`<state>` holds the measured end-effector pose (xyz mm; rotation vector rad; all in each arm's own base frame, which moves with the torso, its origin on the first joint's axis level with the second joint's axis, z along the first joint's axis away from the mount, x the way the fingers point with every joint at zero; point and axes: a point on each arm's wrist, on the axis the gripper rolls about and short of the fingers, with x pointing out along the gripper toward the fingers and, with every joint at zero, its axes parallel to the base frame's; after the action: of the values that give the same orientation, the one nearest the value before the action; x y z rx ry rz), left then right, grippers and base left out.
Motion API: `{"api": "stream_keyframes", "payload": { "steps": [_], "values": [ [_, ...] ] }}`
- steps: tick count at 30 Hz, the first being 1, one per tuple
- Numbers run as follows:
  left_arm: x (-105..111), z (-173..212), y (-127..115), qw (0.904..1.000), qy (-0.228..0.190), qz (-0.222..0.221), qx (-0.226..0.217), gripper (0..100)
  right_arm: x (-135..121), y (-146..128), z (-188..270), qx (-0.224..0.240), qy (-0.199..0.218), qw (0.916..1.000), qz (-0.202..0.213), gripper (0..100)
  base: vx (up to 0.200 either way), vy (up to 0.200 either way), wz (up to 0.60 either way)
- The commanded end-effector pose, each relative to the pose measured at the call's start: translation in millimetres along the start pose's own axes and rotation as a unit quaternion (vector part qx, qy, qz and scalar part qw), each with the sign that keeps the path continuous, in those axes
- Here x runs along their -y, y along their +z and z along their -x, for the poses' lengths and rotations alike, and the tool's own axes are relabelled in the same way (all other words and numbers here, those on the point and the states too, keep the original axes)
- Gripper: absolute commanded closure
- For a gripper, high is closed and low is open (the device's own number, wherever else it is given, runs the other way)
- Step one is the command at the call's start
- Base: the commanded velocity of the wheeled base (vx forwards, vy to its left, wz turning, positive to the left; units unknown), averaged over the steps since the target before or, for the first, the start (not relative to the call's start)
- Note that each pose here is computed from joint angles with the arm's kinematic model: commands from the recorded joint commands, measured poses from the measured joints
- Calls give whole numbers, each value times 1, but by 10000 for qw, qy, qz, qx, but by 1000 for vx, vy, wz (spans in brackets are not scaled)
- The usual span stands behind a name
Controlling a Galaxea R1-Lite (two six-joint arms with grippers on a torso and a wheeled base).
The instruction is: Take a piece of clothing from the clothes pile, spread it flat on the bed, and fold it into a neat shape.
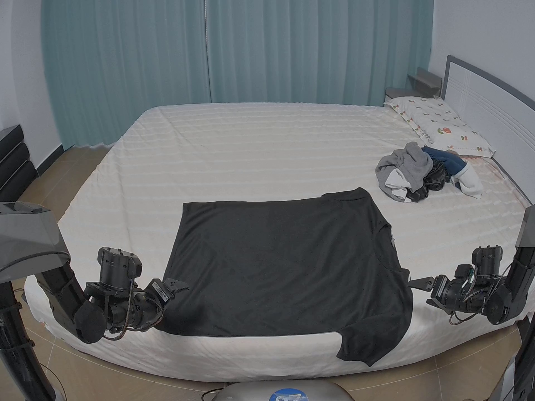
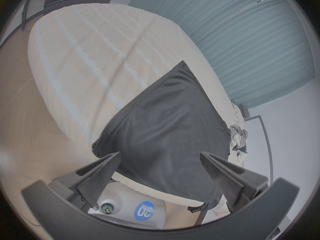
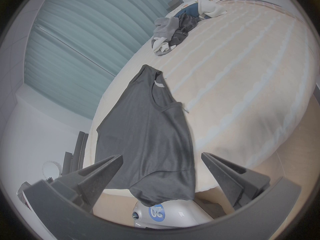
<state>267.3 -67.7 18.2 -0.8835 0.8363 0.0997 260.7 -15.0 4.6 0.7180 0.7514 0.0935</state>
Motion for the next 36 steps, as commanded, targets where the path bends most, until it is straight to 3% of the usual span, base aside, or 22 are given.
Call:
{"api": "stream_keyframes", "payload": {
  "steps": [1,17,24,29,36],
  "values": [
    [-1,-1,0,10000,17,0,-10,0,0,0,0,-4,10,10000,7,0,0,-200,0],
    [-3,2,12,9996,38,73,251,0,-11,-22,-4,-454,107,9988,115,0,0,0,0],
    [-2,0,17,9995,17,85,309,0,-14,-30,-5,-618,111,9979,176,0,0,200,0],
    [-13,4,9,9996,232,-79,168,0,-12,-35,-3,-701,45,9973,213,0,0,200,0],
    [-32,12,-10,9977,598,-258,-176,0,-7,-38,-6,-797,-57,9965,236,0,0,0,0]
  ]
}}
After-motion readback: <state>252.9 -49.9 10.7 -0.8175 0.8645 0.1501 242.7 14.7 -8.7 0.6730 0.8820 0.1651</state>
